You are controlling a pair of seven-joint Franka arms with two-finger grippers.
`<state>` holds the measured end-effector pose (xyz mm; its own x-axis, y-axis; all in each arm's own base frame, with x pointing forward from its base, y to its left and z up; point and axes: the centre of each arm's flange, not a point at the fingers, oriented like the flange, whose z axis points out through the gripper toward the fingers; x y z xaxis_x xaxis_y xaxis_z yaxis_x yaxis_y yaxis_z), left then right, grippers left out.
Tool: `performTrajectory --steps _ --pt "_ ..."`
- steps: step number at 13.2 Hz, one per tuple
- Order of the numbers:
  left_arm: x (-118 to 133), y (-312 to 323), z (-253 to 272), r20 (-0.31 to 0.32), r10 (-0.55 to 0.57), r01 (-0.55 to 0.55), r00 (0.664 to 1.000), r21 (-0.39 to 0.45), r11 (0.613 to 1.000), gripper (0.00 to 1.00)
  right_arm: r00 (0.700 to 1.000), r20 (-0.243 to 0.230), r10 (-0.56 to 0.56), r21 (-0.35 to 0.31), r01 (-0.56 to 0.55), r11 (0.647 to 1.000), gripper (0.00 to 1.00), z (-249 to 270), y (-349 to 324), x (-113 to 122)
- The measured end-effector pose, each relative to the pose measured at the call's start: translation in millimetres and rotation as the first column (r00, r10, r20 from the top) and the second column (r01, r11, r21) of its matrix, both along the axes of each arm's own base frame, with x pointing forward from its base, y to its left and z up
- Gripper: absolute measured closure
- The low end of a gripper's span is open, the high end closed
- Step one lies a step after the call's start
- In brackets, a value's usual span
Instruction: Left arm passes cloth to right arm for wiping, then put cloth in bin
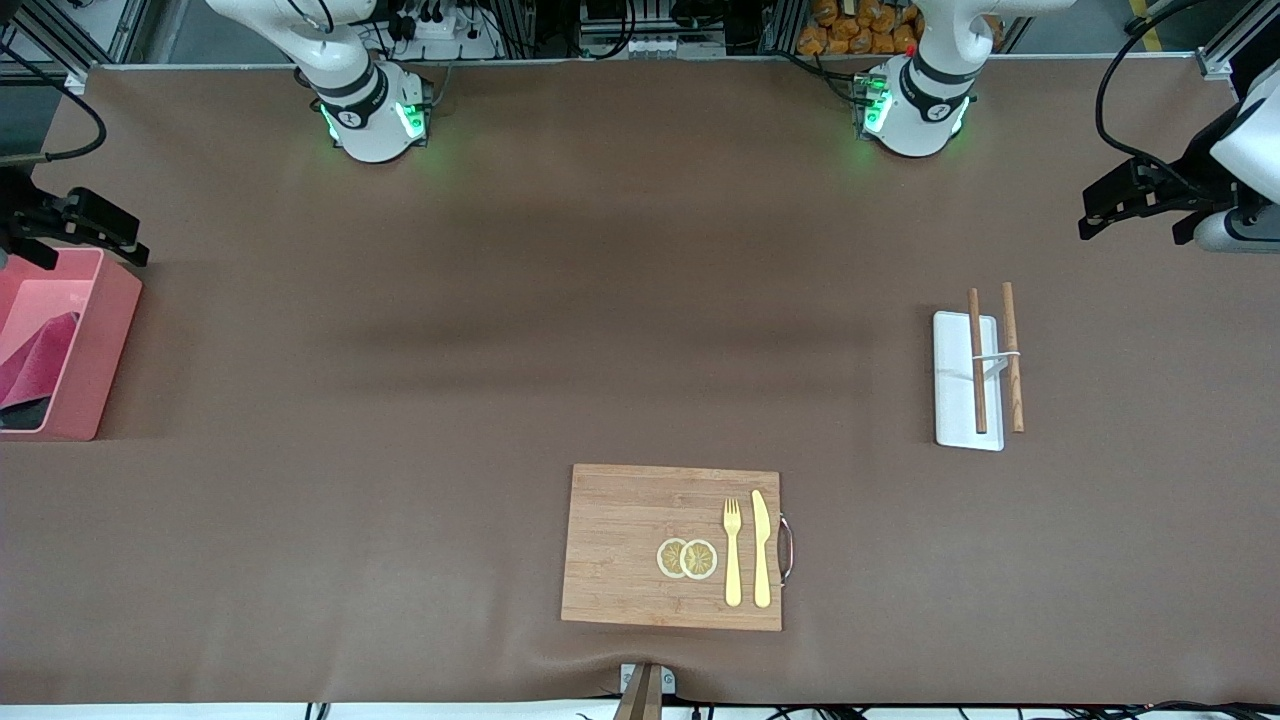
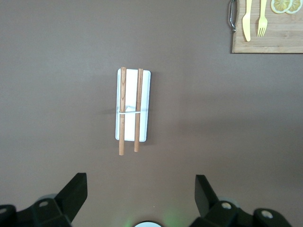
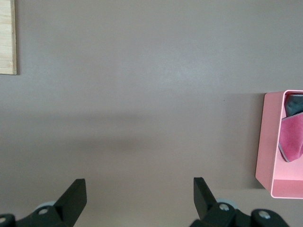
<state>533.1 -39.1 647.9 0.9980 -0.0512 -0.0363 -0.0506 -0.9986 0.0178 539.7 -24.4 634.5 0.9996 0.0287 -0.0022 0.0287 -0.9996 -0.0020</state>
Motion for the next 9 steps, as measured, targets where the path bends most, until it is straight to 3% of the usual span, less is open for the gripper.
performTrajectory --steps 9 --pt "0.0 0.3 -0.1 0.0 0.001 -0.001 1.0 0.0 1.0 0.0 1.0 0.007 -0.001 0.0 0.001 1.0 0.0 -0.7 -0.7 2.0"
